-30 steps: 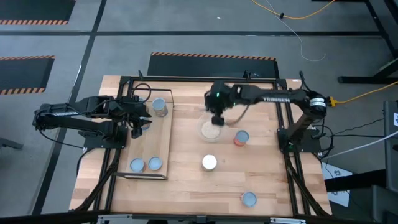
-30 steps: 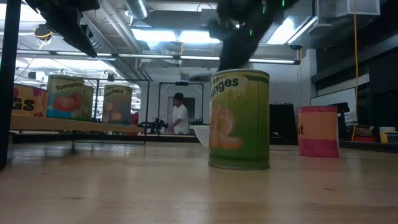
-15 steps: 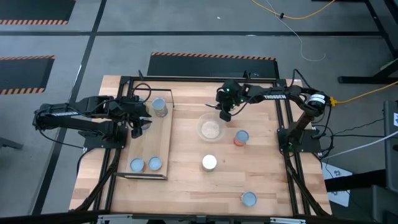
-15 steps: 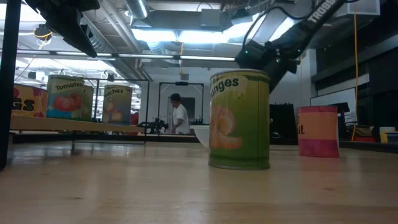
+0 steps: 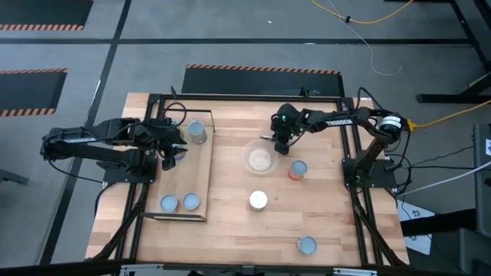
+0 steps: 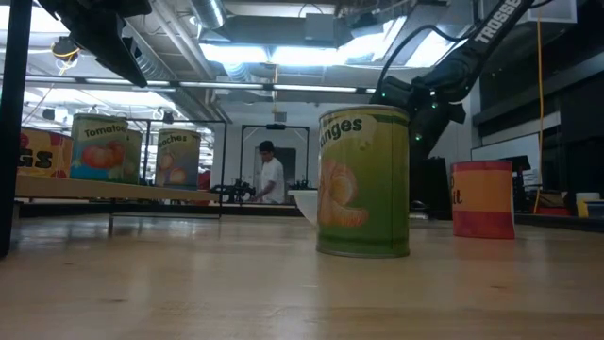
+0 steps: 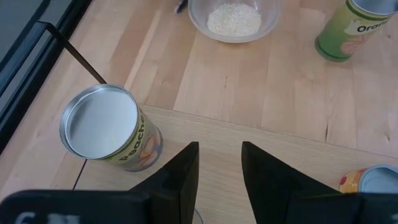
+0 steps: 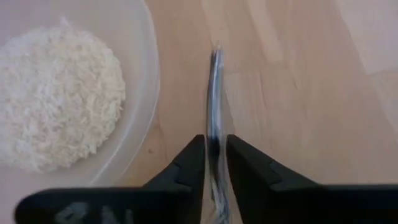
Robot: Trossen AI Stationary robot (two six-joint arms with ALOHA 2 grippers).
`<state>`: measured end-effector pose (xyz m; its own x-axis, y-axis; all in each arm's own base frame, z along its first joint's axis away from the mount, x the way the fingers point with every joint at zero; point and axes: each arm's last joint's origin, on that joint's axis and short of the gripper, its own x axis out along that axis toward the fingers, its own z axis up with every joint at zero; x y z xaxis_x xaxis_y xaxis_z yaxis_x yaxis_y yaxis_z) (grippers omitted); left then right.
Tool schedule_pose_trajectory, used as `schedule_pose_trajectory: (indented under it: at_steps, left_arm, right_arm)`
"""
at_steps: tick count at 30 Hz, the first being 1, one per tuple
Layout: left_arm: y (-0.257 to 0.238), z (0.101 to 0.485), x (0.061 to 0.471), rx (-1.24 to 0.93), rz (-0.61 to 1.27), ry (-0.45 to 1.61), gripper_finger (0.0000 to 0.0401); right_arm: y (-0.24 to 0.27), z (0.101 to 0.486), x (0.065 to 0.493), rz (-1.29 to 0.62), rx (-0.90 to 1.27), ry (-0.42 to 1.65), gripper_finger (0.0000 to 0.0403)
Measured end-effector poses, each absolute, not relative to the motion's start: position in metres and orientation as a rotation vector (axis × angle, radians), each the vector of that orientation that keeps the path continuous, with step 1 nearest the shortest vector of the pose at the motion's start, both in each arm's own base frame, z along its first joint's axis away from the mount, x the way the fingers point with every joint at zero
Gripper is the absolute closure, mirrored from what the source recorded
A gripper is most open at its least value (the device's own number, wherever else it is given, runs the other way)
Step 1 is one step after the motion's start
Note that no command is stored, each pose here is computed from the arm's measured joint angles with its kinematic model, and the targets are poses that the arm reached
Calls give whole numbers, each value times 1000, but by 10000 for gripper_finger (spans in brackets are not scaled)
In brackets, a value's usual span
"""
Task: Pick and place cans onto a shelf
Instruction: Remove the black peeler from the top of the canned oranges, then put the canned oranges on the shelf
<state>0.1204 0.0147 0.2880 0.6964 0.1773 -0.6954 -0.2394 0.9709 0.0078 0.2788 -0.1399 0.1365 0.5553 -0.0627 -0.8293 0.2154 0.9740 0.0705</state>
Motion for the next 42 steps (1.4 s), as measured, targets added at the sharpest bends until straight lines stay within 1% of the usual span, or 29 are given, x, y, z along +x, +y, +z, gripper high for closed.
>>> schedule_pose_trajectory:
  at_steps: [7,11,15,19,23,26,29,33,39,42]
  left_arm:
    - [15,288,120,-85,235,766,287]
    - [15,288,120,-85,235,766,287]
    - [15,288,120,-85,236,766,287]
    - [15,288,120,-85,236,766,287]
    - [15,288,120,-85,236,766,287]
    - [15,288,120,-85,236,766,287]
    - [15,288,120,-85,236,766,287]
    - [15,288,120,-85,236,765,287]
    - [15,288,120,-85,236,766,287]
    - [15,288,120,-85,236,766,287]
  right_arm:
    - [-140,137,279,-179,197,968,277]
    - [-140,137,279,-180,196,967,259]
    - [-142,143,283,-180,188,951,257]
    - [-147,158,293,-167,189,937,259]
    - [-149,184,306,-112,208,918,259]
    - [-143,209,321,-31,249,852,259]
    - [-126,234,340,86,314,763,259]
    - [-82,255,361,235,336,722,260]
    - [-7,263,375,384,357,722,260]
    - [26,262,374,386,385,762,260]
